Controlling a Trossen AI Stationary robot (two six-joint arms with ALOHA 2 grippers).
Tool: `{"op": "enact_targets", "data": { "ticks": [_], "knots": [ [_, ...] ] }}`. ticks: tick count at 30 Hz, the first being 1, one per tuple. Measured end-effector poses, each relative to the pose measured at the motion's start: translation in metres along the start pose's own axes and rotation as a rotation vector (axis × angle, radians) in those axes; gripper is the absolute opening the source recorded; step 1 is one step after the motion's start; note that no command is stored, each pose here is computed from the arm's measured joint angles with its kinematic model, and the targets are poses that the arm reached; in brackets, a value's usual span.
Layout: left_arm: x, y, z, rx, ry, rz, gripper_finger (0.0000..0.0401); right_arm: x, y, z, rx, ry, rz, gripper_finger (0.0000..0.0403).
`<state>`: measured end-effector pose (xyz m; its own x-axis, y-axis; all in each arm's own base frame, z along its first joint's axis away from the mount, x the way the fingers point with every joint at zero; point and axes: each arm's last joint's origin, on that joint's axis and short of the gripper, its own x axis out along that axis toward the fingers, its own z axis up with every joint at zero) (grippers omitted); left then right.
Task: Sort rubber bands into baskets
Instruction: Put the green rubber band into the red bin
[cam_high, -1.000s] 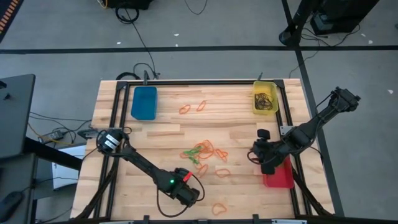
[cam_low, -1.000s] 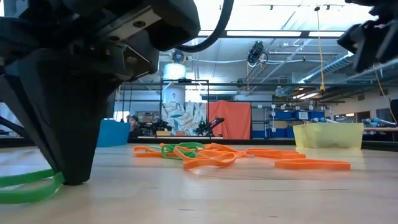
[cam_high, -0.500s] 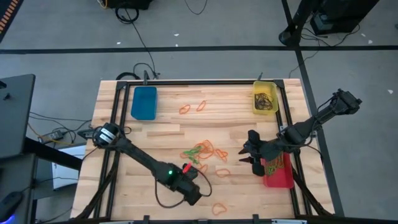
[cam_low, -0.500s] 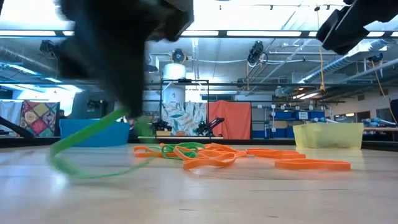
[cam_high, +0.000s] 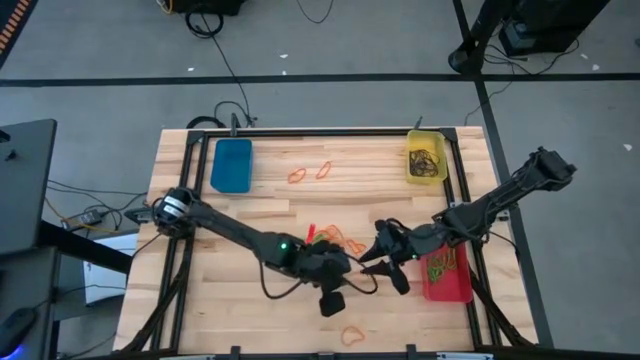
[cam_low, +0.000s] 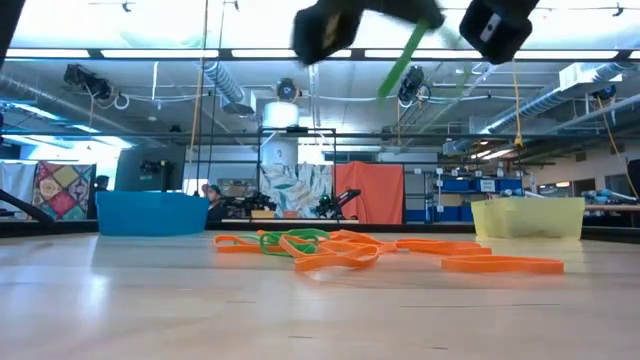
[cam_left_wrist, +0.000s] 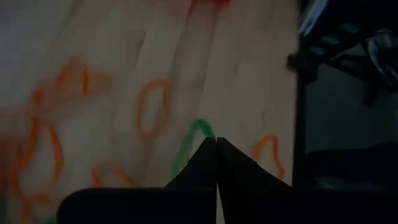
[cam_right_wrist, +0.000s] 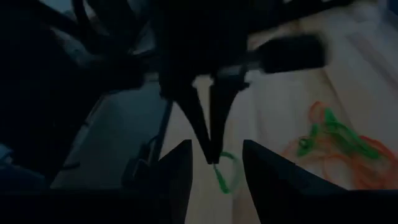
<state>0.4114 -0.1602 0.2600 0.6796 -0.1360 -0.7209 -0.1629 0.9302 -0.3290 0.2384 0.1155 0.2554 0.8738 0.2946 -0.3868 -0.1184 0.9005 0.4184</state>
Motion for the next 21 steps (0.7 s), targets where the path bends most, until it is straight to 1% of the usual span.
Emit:
{"op": "enact_targets", "data": {
  "ticks": [3, 7, 10, 13, 15, 19, 21],
  "knots": [
    [-0.009, -0.001, 0.018, 0.089, -0.051, -0.018, 0.0001, 0.007, 0.002, -0.003, -0.004, 0.012, 0.034, 0.0154],
    [-0.019, 0.002, 0.039, 0.15, -0.102, -0.028, 0.0001, 0.015, 0.003, -0.004, 0.013, -0.003, 0.044, 0.0154],
    [-0.024, 0.006, 0.045, 0.173, -0.098, -0.014, 0.0001, 0.015, 0.002, -0.005, 0.037, 0.007, 0.036, 0.0154],
    [-0.028, 0.011, 0.051, 0.166, -0.096, 0.0, 0.0001, 0.014, 0.001, -0.006, 0.054, 0.017, 0.028, 0.0154],
    [-0.028, 0.013, 0.053, 0.164, -0.089, 0.002, 0.0001, 0.014, 0.0, -0.007, 0.059, 0.029, 0.019, 0.0154],
    [-0.031, 0.015, 0.056, 0.17, -0.078, -0.001, 0.0001, 0.013, -0.002, -0.014, 0.096, 0.102, 0.0, 0.0152],
    [-0.032, 0.016, 0.056, 0.186, -0.065, 0.007, 0.0001, 0.013, -0.003, -0.014, 0.104, 0.101, -0.02, 0.0151]
  ]
}}
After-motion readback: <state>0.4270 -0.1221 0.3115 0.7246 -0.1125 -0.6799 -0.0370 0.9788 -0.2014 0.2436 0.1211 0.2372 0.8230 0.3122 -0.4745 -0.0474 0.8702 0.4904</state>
